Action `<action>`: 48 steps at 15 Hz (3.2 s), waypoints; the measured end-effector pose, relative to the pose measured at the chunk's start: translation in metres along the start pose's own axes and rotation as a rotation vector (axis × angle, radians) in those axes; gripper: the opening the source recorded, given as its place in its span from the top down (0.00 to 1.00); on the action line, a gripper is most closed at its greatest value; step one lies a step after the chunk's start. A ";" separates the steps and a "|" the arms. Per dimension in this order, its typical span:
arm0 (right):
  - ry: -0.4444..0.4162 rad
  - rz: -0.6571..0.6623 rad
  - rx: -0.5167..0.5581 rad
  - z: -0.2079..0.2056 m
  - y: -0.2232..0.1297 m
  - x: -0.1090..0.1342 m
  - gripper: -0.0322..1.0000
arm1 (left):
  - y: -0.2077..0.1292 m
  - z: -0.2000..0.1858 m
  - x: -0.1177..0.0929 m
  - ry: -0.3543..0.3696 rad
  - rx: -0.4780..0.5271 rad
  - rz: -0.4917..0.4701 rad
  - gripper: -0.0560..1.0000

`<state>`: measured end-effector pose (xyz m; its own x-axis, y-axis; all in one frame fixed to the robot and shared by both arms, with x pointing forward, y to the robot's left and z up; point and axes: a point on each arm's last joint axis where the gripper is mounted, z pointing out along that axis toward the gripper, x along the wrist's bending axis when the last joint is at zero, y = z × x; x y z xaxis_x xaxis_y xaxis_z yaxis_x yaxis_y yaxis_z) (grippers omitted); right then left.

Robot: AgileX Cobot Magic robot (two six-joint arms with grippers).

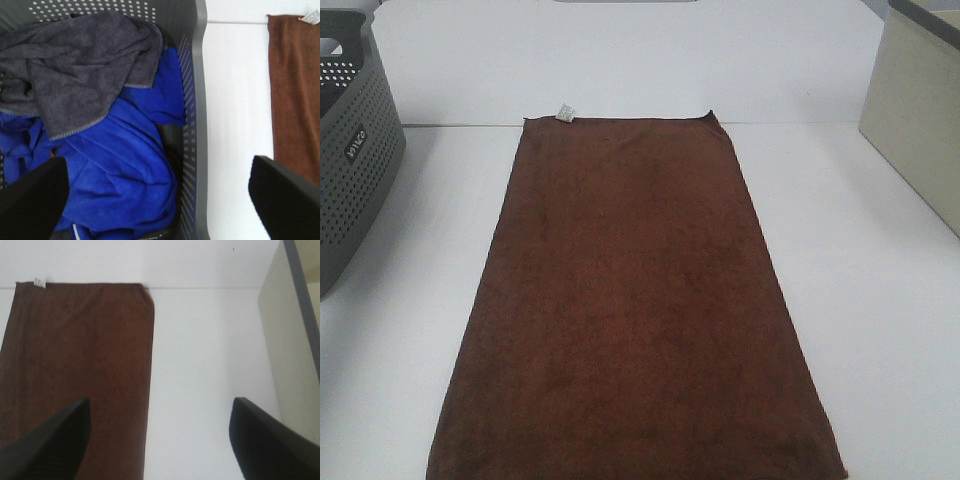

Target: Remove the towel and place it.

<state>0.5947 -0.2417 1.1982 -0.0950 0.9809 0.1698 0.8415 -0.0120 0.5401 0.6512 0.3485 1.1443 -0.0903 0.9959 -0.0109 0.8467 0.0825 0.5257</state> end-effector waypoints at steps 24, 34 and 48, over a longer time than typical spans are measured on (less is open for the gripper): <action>0.007 -0.109 -0.437 -0.105 -0.392 -0.037 0.25 | -0.409 -0.155 -0.004 0.086 -0.540 -0.018 0.12; -0.108 -0.191 -0.431 -0.082 -0.389 -0.048 0.26 | -0.406 -0.142 -0.009 0.023 -0.553 -0.029 0.12; -0.117 -0.192 -0.425 -0.080 -0.390 -0.049 0.26 | -0.406 -0.142 -0.010 -0.007 -0.556 -0.022 0.12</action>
<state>0.2289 -0.3006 1.0456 -0.1462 0.9881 -0.0473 0.5199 0.1174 0.8461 0.2337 0.2996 1.0522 -0.0998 0.9945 -0.0311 0.4406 0.0722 0.8948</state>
